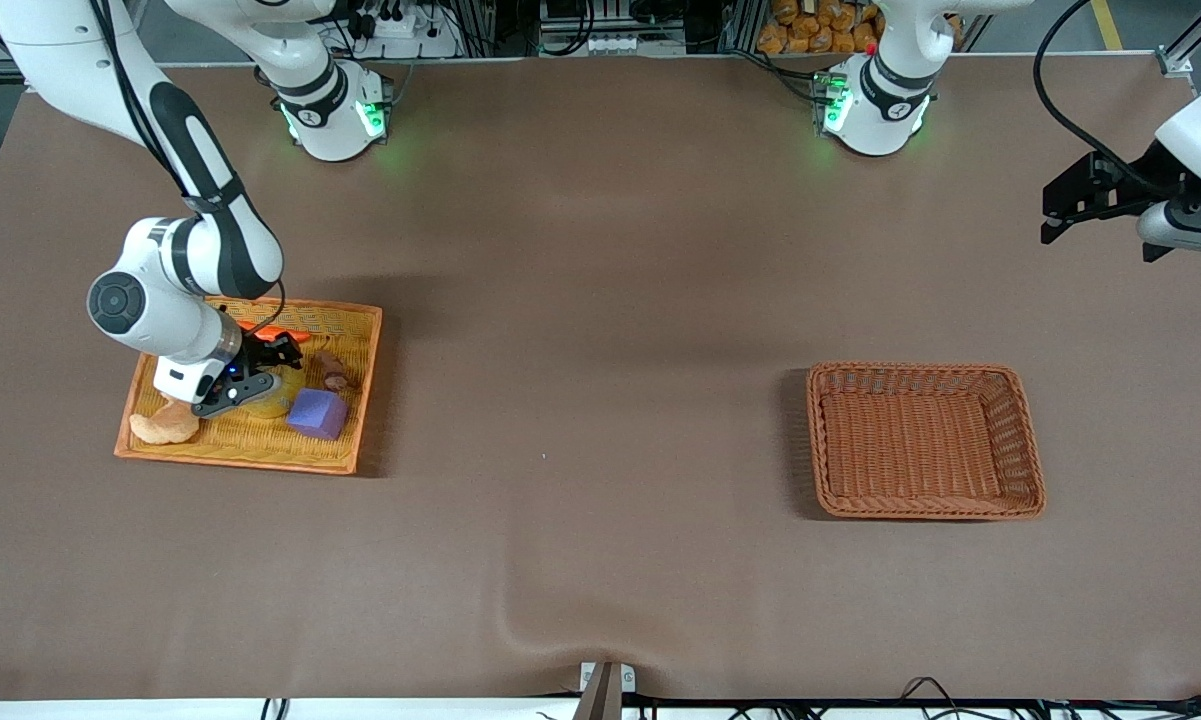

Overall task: Transfer tape with both arms
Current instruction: 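Lower the right gripper onto the yellow tape roll and grasp it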

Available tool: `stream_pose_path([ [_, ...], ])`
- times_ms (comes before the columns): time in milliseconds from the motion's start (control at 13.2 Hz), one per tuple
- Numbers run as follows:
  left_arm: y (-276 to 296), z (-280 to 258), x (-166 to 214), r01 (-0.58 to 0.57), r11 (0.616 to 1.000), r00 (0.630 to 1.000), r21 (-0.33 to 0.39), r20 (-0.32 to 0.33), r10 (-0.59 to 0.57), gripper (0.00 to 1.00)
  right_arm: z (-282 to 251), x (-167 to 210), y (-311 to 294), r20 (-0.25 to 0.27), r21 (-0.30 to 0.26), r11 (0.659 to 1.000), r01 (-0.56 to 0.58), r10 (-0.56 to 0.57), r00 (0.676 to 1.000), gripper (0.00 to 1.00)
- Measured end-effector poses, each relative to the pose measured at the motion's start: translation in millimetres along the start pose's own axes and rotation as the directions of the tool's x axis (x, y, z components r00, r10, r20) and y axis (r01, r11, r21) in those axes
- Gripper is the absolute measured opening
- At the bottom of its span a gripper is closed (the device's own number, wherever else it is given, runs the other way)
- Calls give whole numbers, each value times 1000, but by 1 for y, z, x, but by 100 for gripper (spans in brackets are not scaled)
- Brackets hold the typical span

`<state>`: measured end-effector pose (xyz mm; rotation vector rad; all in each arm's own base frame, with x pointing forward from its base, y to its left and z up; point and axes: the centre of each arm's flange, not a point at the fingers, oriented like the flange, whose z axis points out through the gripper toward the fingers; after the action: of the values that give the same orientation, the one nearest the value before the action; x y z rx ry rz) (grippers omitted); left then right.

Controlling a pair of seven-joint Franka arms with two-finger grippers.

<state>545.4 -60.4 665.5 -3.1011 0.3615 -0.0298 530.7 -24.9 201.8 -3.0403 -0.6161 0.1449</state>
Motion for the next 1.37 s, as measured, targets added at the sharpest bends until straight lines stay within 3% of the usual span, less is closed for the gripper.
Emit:
stream_pose_path([
  [76,0,0,0,0,1000,1000,0,0,0,100,1,0,-1,1,3,1000,-1,1,1000,57],
  [228,0,0,0,0,1000,1000,-1,0,0,100,1,1,-2,0,5,1000,-1,1,1000,30],
  [303,0,0,0,0,1000,1000,-2,0,0,100,-1,3,-3,-7,2,1000,1,-1,1000,23],
  [531,2,0,0,-3,1000,1000,-3,0,3,100,-3,4,-2,-6,3,1000,1,-1,1000,23],
  [683,3,0,0,-5,1000,1000,-3,1,5,100,-18,12,0,23,21,1000,3,-3,1000,23],
  [986,3,5,1,-5,1000,1000,-5,14,5,100,-145,46,6,79,68,997,21,-26,997,22],
  [1214,5,10,-1,-8,1000,999,-15,44,8,100,-229,70,-32,49,91,994,64,-69,996,22],
  [1366,5,13,-1,-3,999,999,-43,51,5,100,-259,100,-104,4,97,993,65,-66,998,22],
])
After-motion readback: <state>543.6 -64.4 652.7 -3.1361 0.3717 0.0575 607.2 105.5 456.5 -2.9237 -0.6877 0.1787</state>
